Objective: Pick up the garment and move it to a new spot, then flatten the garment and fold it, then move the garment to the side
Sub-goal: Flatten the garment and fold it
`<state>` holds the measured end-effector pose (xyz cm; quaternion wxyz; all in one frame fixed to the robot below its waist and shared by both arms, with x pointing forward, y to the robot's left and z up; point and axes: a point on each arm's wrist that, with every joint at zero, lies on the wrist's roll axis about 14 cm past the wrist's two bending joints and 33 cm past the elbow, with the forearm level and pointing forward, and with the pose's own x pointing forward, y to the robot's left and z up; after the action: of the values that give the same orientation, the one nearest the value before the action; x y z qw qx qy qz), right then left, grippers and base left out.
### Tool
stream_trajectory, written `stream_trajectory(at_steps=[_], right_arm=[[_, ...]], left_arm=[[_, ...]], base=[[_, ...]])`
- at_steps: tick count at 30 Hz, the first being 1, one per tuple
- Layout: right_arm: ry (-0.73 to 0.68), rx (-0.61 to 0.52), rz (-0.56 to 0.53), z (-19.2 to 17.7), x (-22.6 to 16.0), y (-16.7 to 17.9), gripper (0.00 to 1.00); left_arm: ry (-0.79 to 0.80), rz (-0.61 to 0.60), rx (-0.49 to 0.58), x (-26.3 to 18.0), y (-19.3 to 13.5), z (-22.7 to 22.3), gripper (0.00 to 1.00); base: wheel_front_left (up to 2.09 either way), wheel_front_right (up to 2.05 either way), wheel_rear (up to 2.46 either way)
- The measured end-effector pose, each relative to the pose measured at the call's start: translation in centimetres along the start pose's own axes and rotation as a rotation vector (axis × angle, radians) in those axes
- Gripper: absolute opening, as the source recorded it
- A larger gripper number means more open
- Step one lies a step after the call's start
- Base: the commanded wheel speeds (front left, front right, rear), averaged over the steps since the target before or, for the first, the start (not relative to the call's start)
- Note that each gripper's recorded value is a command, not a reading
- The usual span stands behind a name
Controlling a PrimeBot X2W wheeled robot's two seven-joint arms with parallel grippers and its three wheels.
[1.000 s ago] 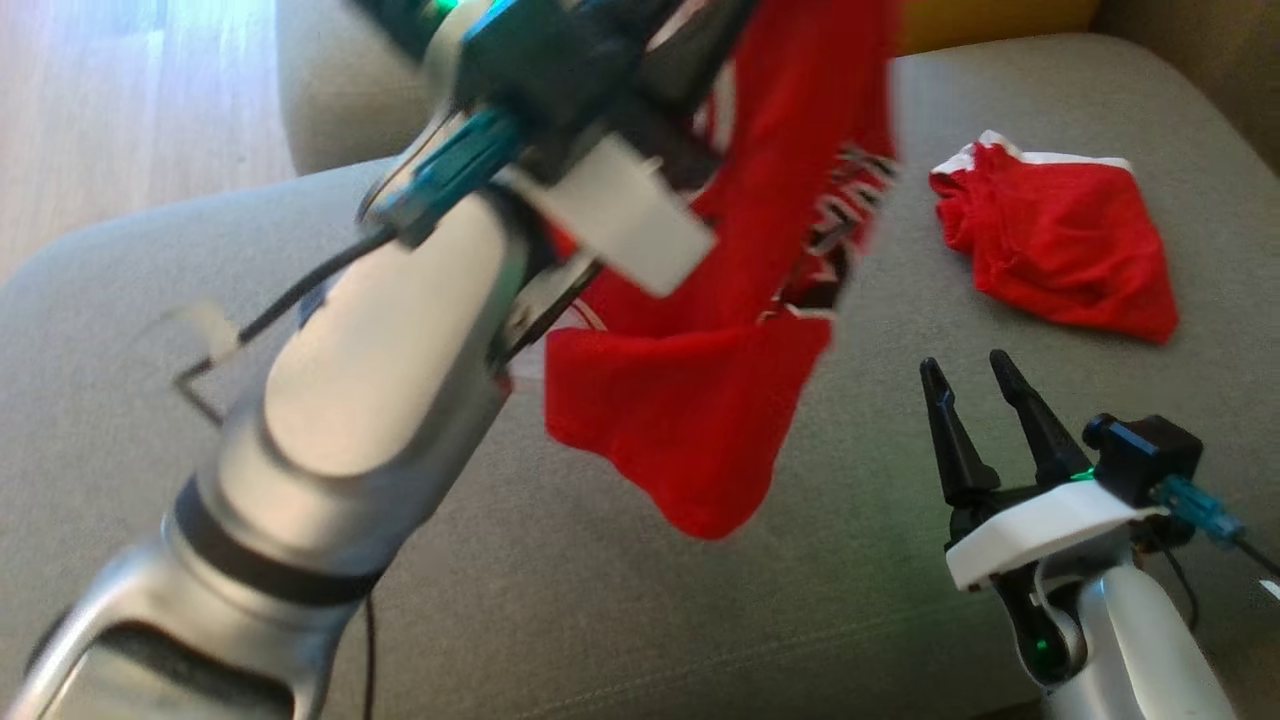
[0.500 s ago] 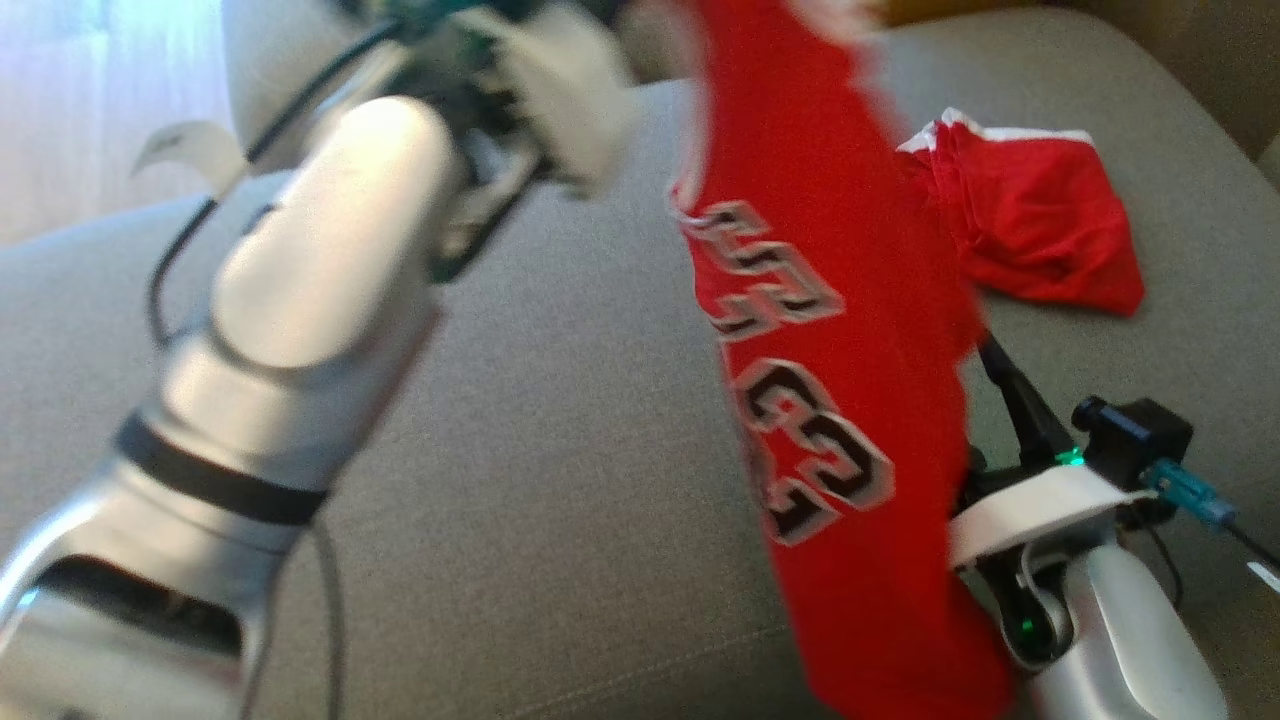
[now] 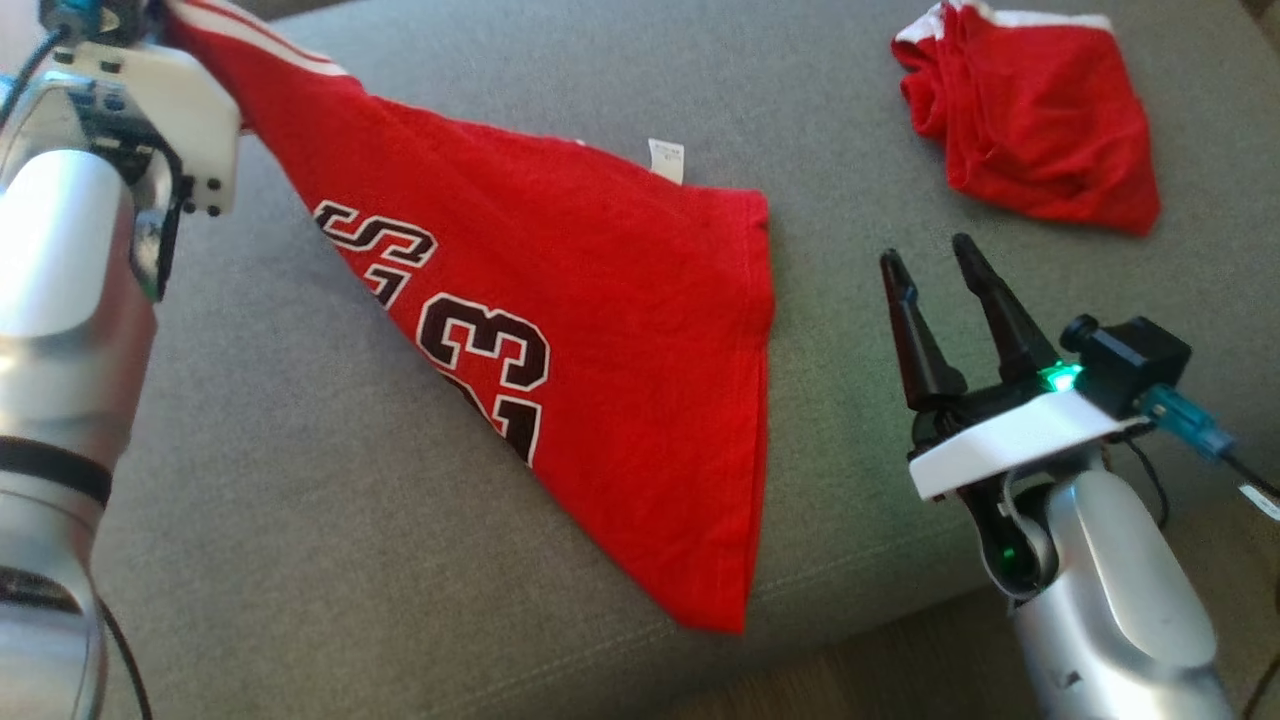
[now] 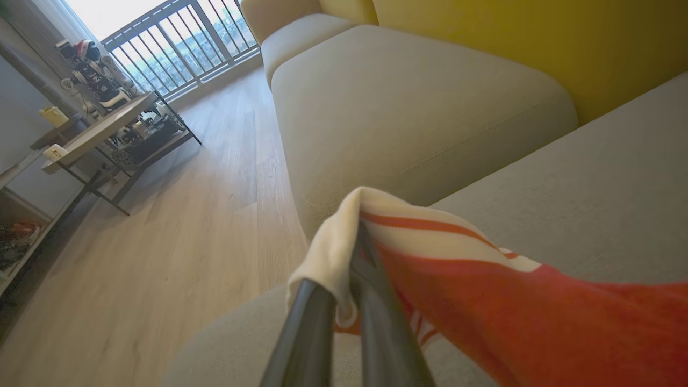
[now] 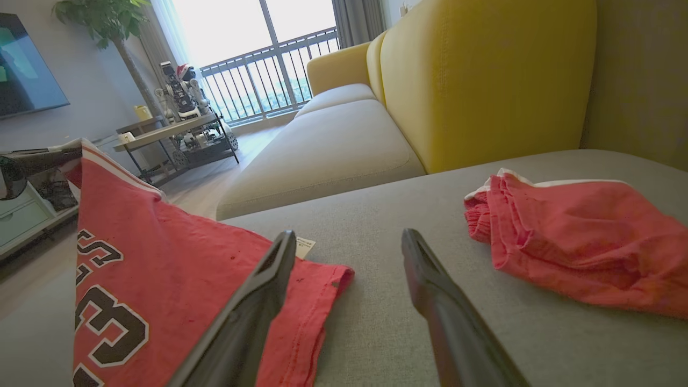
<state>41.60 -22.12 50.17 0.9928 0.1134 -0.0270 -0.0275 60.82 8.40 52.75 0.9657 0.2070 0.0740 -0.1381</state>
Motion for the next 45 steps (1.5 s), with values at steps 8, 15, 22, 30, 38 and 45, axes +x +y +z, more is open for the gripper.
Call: stream_trajectory(at_steps=[8,15,22,30,38,45], right_arm=[[0.023,0.003,0.054,-1.1,1.3,1.8,1.0],[0.01,-0.012,0.088,-0.7,2.0,3.1,1.0],[-0.007,-0.022,0.117,0.4,2.0,4.4,1.0],[0.005,-0.02,0.137,0.2,0.3,5.4,1.0],[0.0,-0.022,0.157,0.3,-1.6,6.1,1.0],[0.026,-0.021,0.185,-0.3,-1.2,7.1,1.0]], left_arm=[[0.099,0.056,-0.036,-0.6,2.0,-4.8,1.0],[-0.095,0.103,-0.127,-2.5,3.5,-0.7,1.0],[-0.301,0.104,-0.266,-7.2,4.1,4.0,1.0],[-0.395,0.13,-0.301,-17.2,1.4,1.4,1.0],[-0.326,0.206,-0.425,-24.8,-0.7,-3.7,1.0],[-0.319,0.251,-0.485,-26.4,-1.3,-4.4,1.0]], base=[[0.0,0.0,0.0],[0.0,0.0,0.0],[0.0,0.0,0.0],[0.0,0.0,0.0],[0.0,0.0,0.0],[0.0,0.0,0.0]])
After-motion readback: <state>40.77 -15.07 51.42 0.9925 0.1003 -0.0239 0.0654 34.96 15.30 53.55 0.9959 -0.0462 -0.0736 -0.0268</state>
